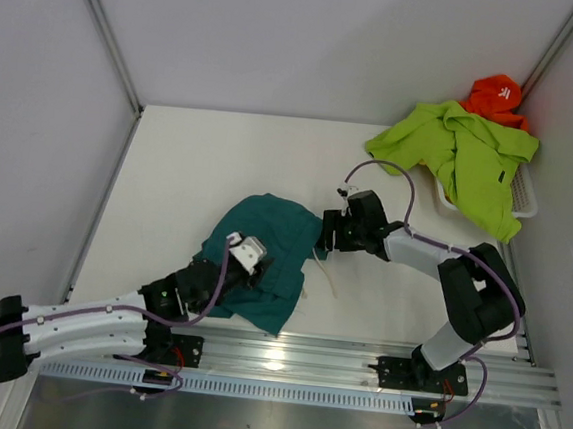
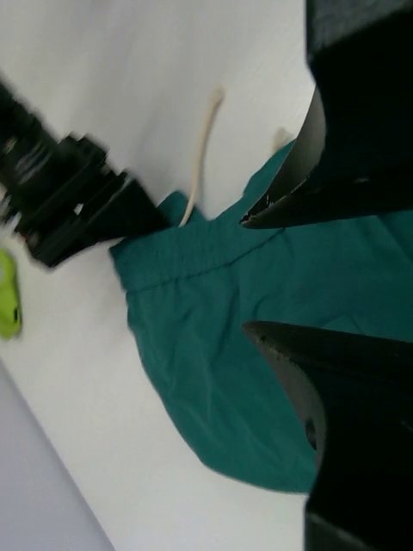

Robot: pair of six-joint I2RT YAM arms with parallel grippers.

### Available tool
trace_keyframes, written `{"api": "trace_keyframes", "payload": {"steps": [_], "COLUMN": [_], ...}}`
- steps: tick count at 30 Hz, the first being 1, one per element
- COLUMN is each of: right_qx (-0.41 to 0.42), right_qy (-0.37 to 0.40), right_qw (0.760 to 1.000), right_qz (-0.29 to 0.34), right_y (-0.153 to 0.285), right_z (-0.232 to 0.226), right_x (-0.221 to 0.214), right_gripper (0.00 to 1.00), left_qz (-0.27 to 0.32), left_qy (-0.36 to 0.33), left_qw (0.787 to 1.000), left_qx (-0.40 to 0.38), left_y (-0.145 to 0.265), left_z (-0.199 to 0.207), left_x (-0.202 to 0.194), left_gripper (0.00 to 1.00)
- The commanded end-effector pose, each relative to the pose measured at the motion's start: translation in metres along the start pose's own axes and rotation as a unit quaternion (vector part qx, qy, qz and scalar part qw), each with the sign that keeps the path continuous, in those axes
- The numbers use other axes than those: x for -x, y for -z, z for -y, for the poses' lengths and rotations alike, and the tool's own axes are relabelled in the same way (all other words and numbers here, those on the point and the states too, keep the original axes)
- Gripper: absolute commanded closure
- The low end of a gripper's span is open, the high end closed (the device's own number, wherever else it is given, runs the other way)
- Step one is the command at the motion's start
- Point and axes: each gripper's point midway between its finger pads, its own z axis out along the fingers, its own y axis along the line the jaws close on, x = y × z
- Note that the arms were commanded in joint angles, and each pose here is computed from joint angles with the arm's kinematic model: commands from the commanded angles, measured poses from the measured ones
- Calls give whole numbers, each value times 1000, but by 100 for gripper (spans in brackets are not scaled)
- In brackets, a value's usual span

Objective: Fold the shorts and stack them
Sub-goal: Flatten the shorts out

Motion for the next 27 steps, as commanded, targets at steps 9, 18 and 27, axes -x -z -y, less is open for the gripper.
{"api": "trace_keyframes", "payload": {"steps": [9,18,27], "right_qx": [29,40,-28], "right_qy": [3,-19,-31], "right_qw": [997,993,995], "right_qz": [-65,-106,-88], "right_y": [-14,-24,-23], "right_z": [-13,-33,-12], "right_x": [-18,-41,-26], "right_gripper": [42,64,100], "left_qz": [-35,-93,-188], "left_qy": [37,5,-36], "left_qw": [994,987,978], "left_qx": [-92,-134,-86], "left_y": [18,35,24], "left_z": [54,85,96], "left_x": [21,7,-53], "left_gripper": [41,41,41]}}
